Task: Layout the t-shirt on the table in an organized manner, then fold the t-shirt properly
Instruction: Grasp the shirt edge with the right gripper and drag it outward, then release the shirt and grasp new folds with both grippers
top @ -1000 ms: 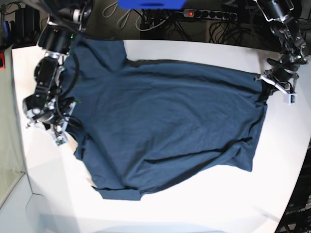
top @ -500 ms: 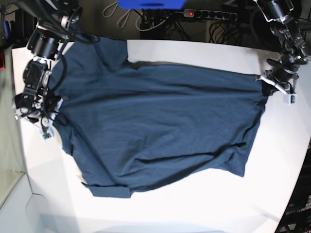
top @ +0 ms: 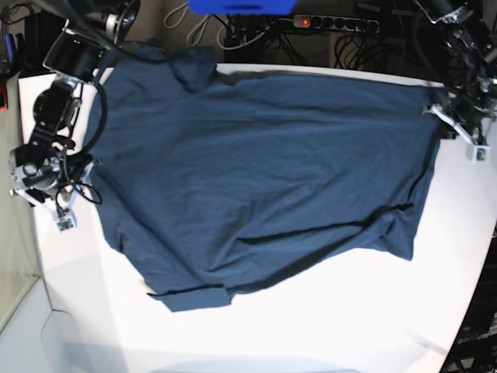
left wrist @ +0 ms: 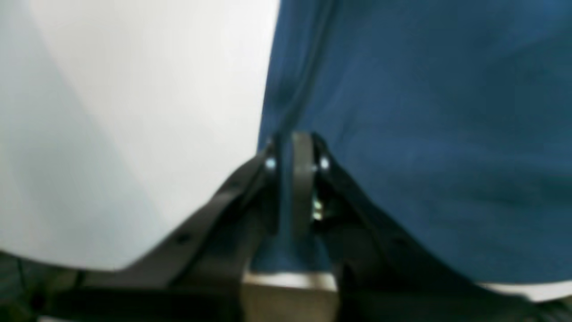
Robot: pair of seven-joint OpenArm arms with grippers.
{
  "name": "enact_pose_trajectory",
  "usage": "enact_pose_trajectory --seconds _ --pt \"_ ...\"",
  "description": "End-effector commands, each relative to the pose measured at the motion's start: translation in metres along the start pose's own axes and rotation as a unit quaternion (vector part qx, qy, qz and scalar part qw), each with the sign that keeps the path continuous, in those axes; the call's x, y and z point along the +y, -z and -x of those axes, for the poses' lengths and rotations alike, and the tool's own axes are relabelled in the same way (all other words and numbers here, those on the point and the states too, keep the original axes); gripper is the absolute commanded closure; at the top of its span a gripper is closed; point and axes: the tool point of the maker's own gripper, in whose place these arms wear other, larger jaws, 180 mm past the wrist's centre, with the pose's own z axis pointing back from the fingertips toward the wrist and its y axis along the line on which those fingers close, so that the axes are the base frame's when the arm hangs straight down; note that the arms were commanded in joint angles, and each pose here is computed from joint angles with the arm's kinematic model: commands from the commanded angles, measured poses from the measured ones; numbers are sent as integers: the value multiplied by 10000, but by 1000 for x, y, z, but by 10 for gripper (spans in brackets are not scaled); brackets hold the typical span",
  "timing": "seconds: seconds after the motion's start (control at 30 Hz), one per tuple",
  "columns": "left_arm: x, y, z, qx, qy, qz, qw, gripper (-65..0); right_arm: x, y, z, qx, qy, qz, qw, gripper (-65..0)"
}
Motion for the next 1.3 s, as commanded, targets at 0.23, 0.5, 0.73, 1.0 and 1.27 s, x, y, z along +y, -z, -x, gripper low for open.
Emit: enact_pose_trajectory --seconds 0.23,0.5,0.73,1.0,1.27 --pt "9 -7 -15 -179 56 -120 9998 -184 45 -11 -16 -365 20 -313 9988 -361" --pt "8 -2 -63 -712 43 -136 9974 -424 135 -35 -39 -818 -1005 -993 9866 -361" --pt "-2 21 -122 -1201 -26 43 9927 -548 186 -44 -38 -910 -1526 -1454 9733 -359" --pt "-50 79 -150 -1307 -162 590 9895 -547 242 -47 -25 -893 -1702 -2101 9586 -356" --pt "-55 89 -154 -1254 -188 636 9899 -547 262 -36 -7 -731 -1728 -2404 9524 -356"
